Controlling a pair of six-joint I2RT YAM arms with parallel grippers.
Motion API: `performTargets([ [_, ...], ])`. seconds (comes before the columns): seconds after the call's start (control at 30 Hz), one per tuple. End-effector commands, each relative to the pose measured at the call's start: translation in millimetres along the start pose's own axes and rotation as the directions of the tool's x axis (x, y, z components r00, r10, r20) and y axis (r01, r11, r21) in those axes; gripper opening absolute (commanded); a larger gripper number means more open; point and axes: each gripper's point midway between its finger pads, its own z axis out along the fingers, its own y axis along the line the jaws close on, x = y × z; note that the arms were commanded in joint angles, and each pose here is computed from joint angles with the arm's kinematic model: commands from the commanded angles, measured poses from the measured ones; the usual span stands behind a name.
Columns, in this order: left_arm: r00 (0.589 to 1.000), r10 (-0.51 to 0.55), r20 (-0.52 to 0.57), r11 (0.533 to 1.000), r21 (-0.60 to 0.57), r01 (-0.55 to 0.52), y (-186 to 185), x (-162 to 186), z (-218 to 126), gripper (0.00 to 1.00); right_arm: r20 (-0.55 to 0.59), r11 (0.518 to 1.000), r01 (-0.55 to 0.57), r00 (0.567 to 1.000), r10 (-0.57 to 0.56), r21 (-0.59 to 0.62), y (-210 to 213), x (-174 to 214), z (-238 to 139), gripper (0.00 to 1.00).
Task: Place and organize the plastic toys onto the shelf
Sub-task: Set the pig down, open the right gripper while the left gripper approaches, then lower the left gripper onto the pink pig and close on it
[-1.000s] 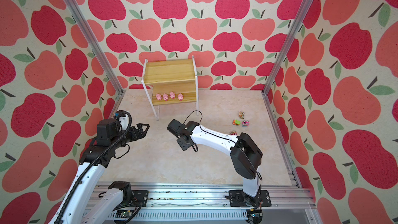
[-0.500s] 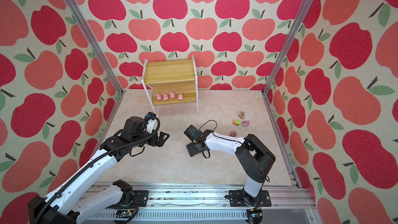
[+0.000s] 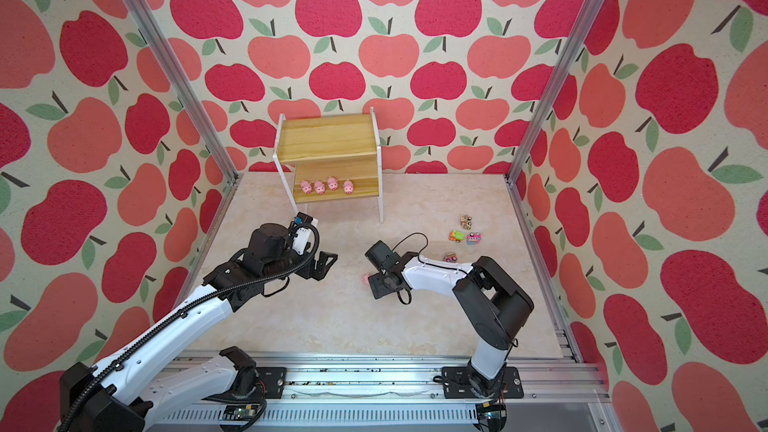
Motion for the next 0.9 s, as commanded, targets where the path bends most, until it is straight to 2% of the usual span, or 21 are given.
performTargets([
  [0.0,0.999,0.05,-0.01,0.999,0.018,-0.049,-7.1,6.7,13.0,1.0,0.02,1.0,-0.01,1.0,0.01,0.0,-7.5,-1.3,1.9,0.81],
  [0.43,0.995,0.072,-0.064,0.997,0.028,-0.07,-16.2,37.5,41.4,0.98,0.09,0.992,-0.093,0.991,0.101,-0.082,-3.3,-30.7,10.6,0.81],
  [0.53,0.996,0.074,-0.048,0.996,0.049,-0.072,-19.3,43.6,46.6,0.98,0.129,0.986,-0.112,0.983,0.128,-0.121,-10.9,-37.2,5.6,0.82],
  [0.7,0.991,0.137,-0.013,0.988,0.072,-0.135,-24.9,58.5,63.0,0.98,0.195,0.974,-0.095,0.971,0.136,-0.208,-18.1,-49.6,-0.2,0.87],
  [0.87,0.979,0.196,0.062,0.979,0.049,-0.199,-26.4,67.1,80.5,0.98,0.299,0.975,-0.057,0.947,0.121,-0.214,-26.8,-60.4,-28.7,0.89],
])
